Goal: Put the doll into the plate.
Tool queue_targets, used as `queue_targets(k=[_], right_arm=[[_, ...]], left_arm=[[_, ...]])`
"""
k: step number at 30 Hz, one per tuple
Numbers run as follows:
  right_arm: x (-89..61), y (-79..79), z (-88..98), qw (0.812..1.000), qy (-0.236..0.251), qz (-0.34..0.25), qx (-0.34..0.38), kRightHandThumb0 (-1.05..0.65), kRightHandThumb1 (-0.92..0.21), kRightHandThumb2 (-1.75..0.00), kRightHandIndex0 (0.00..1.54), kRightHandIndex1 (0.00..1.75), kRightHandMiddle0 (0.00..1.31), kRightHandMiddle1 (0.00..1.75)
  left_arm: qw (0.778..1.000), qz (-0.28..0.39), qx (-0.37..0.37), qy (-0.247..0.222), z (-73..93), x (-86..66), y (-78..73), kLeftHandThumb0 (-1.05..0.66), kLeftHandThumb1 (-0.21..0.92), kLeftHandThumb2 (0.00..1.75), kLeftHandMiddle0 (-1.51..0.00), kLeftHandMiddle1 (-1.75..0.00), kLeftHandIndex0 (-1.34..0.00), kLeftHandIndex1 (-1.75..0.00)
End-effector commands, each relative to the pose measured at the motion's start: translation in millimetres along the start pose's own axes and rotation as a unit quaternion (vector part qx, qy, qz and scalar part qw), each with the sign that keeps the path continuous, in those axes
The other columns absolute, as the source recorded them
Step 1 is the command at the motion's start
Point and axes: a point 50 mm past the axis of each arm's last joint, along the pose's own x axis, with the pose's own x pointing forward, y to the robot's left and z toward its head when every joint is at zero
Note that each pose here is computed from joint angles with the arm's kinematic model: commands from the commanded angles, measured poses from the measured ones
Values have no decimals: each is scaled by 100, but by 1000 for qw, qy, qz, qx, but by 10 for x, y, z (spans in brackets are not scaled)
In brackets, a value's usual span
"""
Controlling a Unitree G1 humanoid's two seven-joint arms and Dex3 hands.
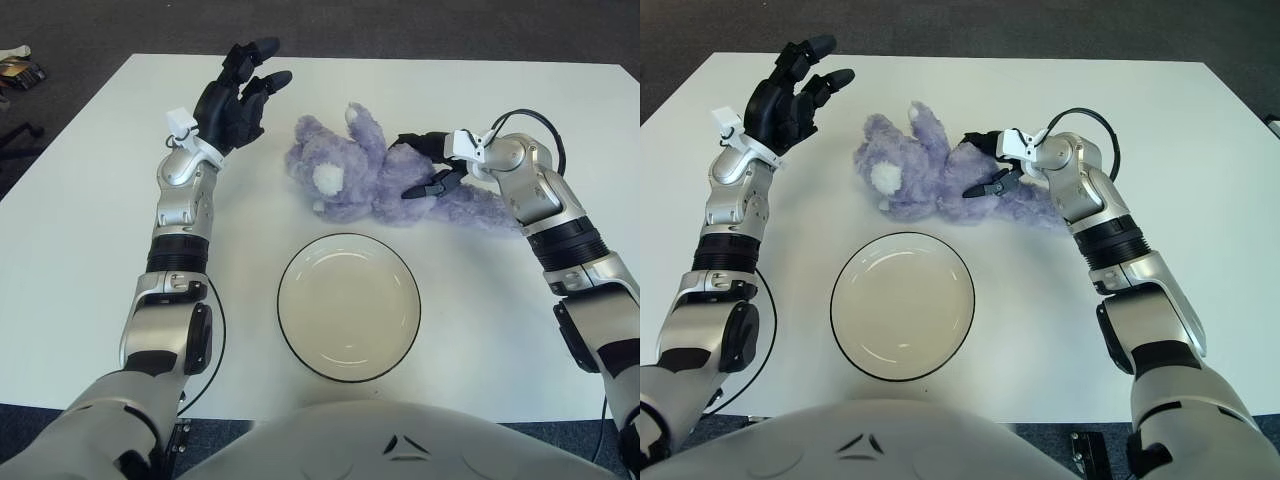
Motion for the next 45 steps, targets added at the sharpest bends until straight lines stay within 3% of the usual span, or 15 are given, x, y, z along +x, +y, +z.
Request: queue_targets(k=[1, 8, 11, 17, 25, 31, 32, 33, 34, 35, 38, 40, 43, 44, 45], right_arm=[[33, 45, -39, 999, 12, 42, -7, -101, -75, -36, 2, 51, 0, 53], [25, 52, -49, 994, 10, 103, 26, -104, -79, -32, 0, 51, 0, 39], [14, 78, -87, 990, 11, 128, 63, -94, -76, -33, 4, 43, 0, 30], [8, 134, -149, 982, 11, 146, 120, -75, -62, -59, 6, 25, 0, 8], [5, 156, -128, 981, 30, 160, 106, -66, -57, -67, 13, 22, 0, 14], [-54, 184, -63, 992, 23, 121, 5, -70, -61, -66, 21, 25, 0, 20], [-55, 189, -56, 993, 14, 115, -26, -73, -64, -62, 22, 32, 0, 23], [-56, 195, -49, 993, 7, 111, -48, -80, -70, -53, 23, 63, 0, 39], [-55, 200, -44, 992, 3, 111, -66, -82, -73, -50, 22, 75, 0, 46], [-55, 203, -43, 991, 0, 111, -76, -88, -78, -42, 24, 104, 0, 65], [-52, 217, -57, 990, -1, 106, -89, -91, -80, -36, 26, 122, 0, 88], [-55, 225, -68, 991, -4, 95, -93, -91, -79, -35, 26, 123, 0, 96], [-63, 236, -80, 993, -10, 79, -92, -80, -60, -61, 27, 128, 2, 128], [-69, 237, -81, 993, -12, 76, -90, -78, -58, -65, 27, 129, 3, 131], [-73, 237, -82, 993, -14, 73, -88, -36, -57, -72, 39, 136, 5, 141]], left_arm=[[1000, 7, -7, 1, 4, -16, 17, -56, 75, 66, -16, -64, 0, -79], [1000, 11, -20, 6, 3, -14, 16, -56, 74, 68, -18, -68, 0, -81], [1000, 13, -27, 8, 1, -13, 17, -56, 73, 69, -18, -69, 0, -81], [999, 18, -36, 11, -1, -13, 17, -58, 72, 69, -18, -72, 0, -86], [999, 22, -37, 10, 15, -18, 4, -59, 71, 68, -14, -71, 0, -88], [999, 24, -38, 13, 18, -20, -2, -59, 70, 68, -13, -70, 0, -86], [999, 24, -37, 15, 18, -20, -1, -59, 70, 68, -13, -69, 0, -86], [999, 23, -36, 17, 19, -21, 3, -59, 71, 68, -14, -69, 0, -85], [999, 23, -35, 18, 19, -21, 7, -59, 71, 68, -14, -69, 0, -84], [999, 24, -35, 19, 20, -22, 9, -59, 71, 68, -14, -69, 0, -83], [999, 24, -32, 21, 21, -23, 11, -59, 71, 68, -15, -69, 0, -83], [999, 24, -31, 21, 22, -24, 10, -59, 71, 68, -15, -69, 0, -82], [999, 25, -32, 21, 24, -24, 8, -58, 71, 68, -16, -69, 0, -84], [999, 26, -33, 20, 25, -23, 7, -58, 70, 68, -16, -69, 0, -84], [999, 27, -33, 20, 25, -23, 6, -58, 70, 68, -15, -69, 0, -85]])
